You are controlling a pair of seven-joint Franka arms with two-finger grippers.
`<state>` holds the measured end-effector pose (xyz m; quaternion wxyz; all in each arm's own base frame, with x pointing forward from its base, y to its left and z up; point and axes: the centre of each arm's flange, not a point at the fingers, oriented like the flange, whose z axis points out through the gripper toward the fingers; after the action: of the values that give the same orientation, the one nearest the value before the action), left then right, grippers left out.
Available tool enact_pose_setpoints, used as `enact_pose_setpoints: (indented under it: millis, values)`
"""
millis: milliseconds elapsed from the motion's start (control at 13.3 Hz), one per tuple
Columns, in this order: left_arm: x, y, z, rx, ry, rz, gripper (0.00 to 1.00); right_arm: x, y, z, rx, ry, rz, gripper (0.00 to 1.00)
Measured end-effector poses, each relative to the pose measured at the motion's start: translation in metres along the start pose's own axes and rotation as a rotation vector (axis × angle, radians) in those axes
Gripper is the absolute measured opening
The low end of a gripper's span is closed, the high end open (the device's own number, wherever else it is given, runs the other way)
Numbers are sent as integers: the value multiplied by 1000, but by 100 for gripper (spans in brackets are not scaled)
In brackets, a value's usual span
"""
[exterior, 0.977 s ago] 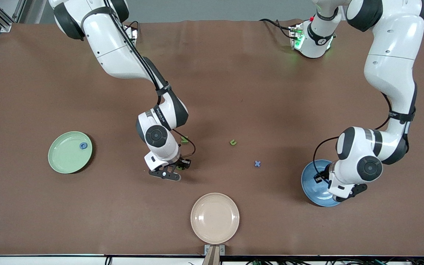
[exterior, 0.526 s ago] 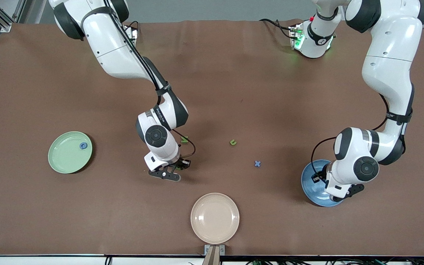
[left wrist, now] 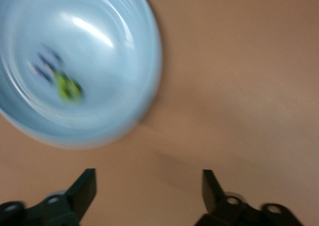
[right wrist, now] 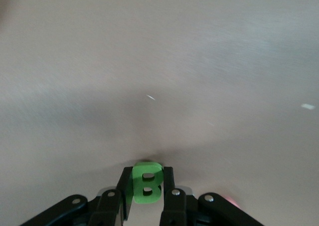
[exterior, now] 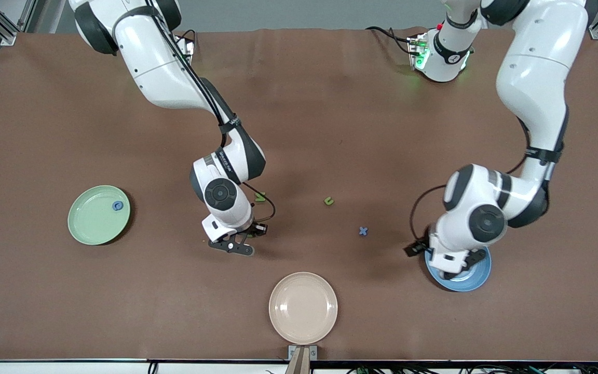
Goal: Sort upper and lower case letters into plates
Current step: 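Place the B with the right gripper while the left gripper places the b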
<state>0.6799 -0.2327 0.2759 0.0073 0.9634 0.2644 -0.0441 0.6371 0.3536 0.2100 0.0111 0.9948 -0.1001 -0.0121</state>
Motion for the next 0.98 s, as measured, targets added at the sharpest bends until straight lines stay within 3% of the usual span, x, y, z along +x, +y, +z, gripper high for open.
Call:
enact_pose_setpoints:
  millis: [225,451,601,977]
  values:
    - [-70,50,16,16,-17,-31,99,17,58,-85,-50,-93,-71,28]
    - [-83,63,52,-13,-21,-120,96,33,172,-139,-27,-131,-162,28]
    - [-79,64,70,-34,-22,-194,74,32,242,-136,-65,-147,-208,28]
    - [-71,59,89,-30,-23,-252,71,33,397,-64,-45,-79,-344,28]
